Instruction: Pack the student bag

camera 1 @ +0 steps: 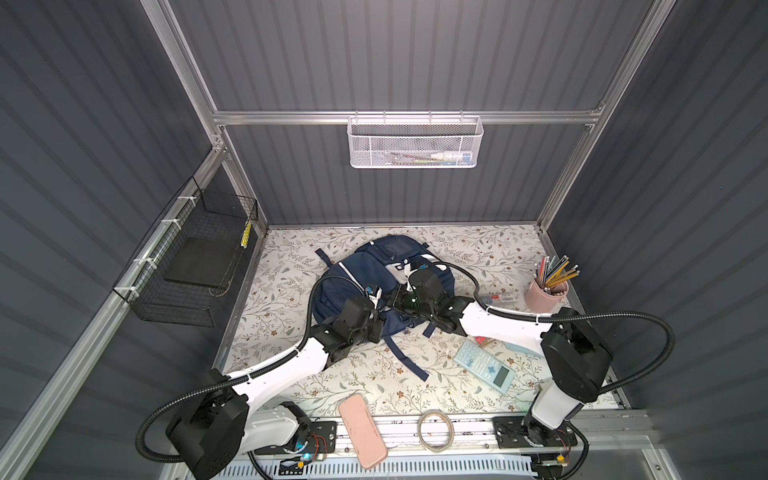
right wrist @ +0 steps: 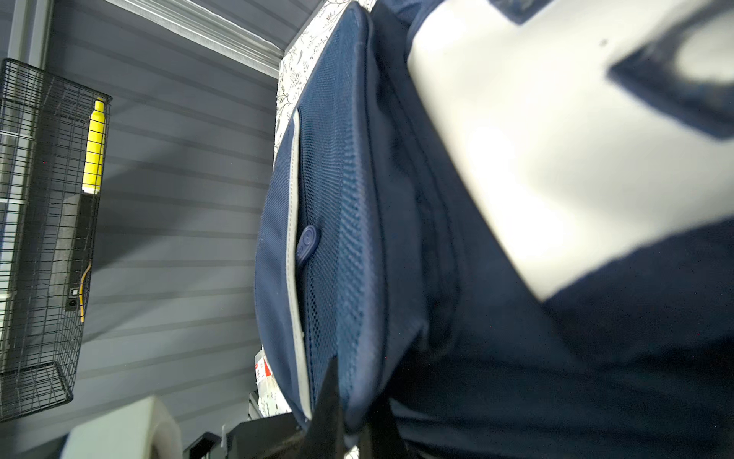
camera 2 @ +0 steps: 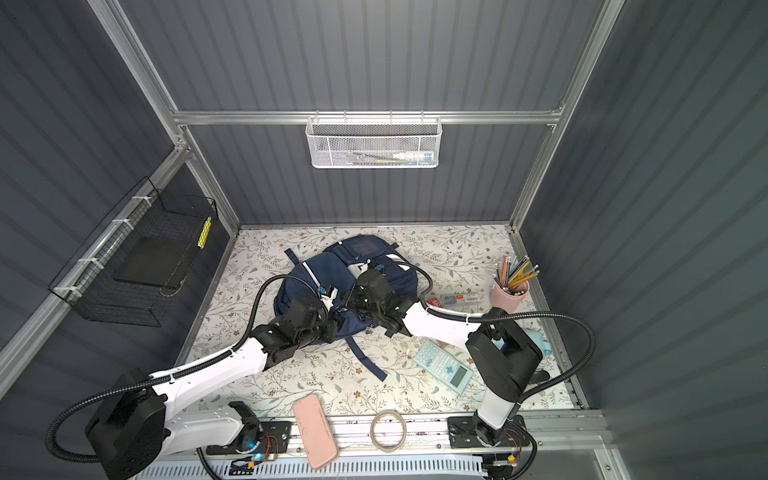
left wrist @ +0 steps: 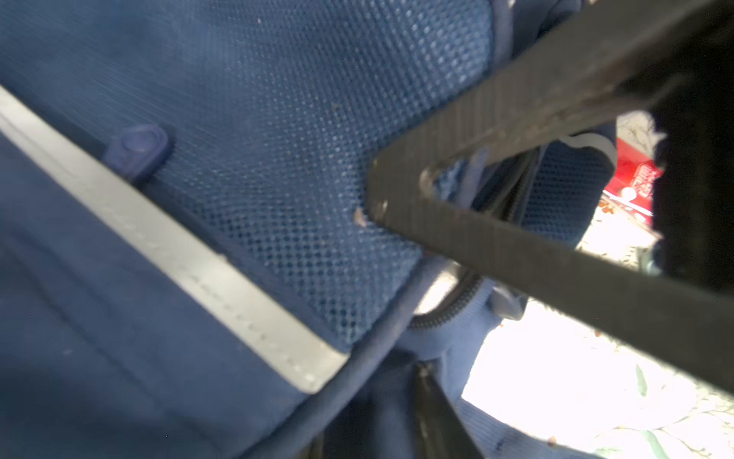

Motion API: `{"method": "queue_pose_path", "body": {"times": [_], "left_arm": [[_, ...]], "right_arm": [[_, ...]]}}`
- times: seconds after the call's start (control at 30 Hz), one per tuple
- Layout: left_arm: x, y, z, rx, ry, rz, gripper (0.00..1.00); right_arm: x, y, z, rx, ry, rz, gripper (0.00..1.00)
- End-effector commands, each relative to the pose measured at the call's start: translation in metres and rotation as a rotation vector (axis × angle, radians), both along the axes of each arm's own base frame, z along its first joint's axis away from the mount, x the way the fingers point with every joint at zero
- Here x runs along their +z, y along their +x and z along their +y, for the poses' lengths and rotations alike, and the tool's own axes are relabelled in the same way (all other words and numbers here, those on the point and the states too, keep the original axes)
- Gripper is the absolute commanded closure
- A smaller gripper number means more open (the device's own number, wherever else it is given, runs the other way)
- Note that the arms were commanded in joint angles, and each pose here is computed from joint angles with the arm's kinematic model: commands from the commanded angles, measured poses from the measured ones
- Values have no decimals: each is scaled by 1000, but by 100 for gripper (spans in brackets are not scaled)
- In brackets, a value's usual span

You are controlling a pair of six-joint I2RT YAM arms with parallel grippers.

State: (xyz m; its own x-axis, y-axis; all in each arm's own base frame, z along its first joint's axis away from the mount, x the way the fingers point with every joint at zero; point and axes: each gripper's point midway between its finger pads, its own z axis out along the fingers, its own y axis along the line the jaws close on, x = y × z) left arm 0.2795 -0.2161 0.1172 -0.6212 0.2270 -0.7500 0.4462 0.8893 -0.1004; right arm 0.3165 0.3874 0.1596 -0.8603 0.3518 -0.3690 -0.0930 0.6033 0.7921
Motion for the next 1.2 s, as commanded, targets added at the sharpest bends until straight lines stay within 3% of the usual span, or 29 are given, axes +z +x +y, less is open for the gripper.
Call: {"method": "queue_pose_path", "body": {"times": [0.0, 0.03, 0.07, 0.2, 0.27, 0.3, 0.43, 0.5, 0.6, 0.8, 1.17], "left_arm": [[56, 32, 4, 73, -43, -207, 72], [54, 32, 3, 66, -31, -204, 84], [51, 33, 1, 57, -27, -196, 87], [40, 32, -8, 19, -21, -157, 79], [32, 34, -7, 30, -12, -148, 63], [29, 34, -6, 34, -6, -144, 61], [14, 34, 0, 52, 18, -140, 58], [9, 35, 5, 79, 37, -135, 62], [8, 35, 4, 77, 27, -140, 82], [4, 35, 5, 83, 39, -125, 100], [-9, 9, 21, 88, 62, -19, 100]], "right_arm": [[-5, -29, 12, 131, 4, 42, 100], [-4, -29, 12, 134, 8, 42, 100], [-3, -30, 13, 141, 10, 43, 100], [0, -30, 15, 146, 19, 39, 100], [0, -30, 15, 146, 27, 41, 100], [0, -30, 15, 147, 29, 41, 100], [2, -31, 16, 148, 39, 42, 100], [4, -31, 15, 146, 39, 38, 100], [6, -32, 14, 148, 40, 36, 100], [12, -31, 13, 145, 40, 24, 100], [23, 3, -34, 69, -4, -9, 100]]}}
